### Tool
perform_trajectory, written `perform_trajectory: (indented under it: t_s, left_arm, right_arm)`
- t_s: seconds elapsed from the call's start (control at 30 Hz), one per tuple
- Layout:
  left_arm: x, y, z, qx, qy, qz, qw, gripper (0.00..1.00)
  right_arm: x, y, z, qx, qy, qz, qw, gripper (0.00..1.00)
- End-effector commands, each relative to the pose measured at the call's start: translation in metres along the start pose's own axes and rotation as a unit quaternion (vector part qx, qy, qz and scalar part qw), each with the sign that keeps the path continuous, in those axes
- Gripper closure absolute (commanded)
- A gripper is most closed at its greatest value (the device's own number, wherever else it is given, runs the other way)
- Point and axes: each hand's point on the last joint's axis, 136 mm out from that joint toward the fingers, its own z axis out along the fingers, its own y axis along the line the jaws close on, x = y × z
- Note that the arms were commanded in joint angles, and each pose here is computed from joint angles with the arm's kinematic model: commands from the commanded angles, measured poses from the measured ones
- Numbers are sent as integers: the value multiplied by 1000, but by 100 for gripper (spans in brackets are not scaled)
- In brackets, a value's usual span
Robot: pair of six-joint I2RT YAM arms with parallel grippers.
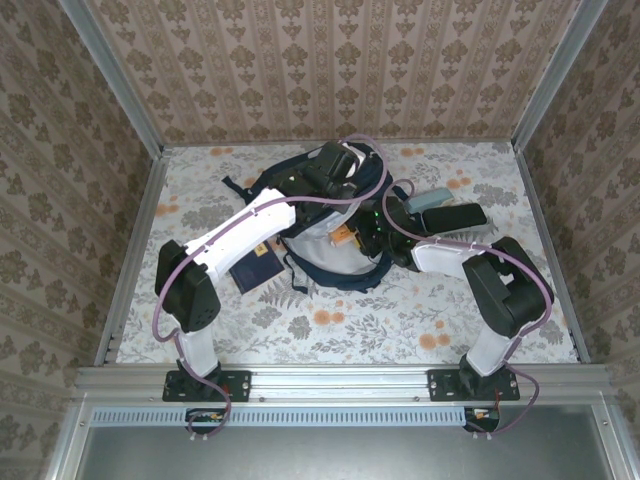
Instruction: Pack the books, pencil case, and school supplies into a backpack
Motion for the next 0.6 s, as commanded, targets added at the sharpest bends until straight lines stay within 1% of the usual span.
perform_trajectory:
  t_s: [0.0,0.07,0.1,0.17,0.27,0.37,0.43,0.5,0.57]
  left_arm:
    - [-41,18,-42,-4,-71,-43,997,95]
    - [-41,18,-43,-2,-71,-45,996,95]
    - [-41,18,-43,-2,-71,-46,996,95]
    - [-41,18,-44,0,-70,-47,996,95]
    - [-40,19,-44,1,-69,-52,996,95]
    - [-39,20,-43,1,-68,-55,996,95]
    - [-38,20,-42,3,-67,-57,996,95]
    - [-37,21,-42,3,-66,-60,996,95]
    - [-36,23,-41,3,-64,-63,996,95]
  right_arm:
    - [8,13,5,-14,22,-4,1000,54]
    - [7,21,13,-32,27,-7,999,65]
    - [7,25,17,-41,28,-8,999,69]
    - [5,32,25,-53,28,-7,998,73]
    - [1,41,37,-60,25,-9,998,75]
    - [-5,48,47,-64,15,-10,998,75]
    - [-10,51,51,-60,6,-19,998,74]
    - [-12,52,56,-48,8,-30,998,70]
    - [-10,52,57,-44,15,-35,998,61]
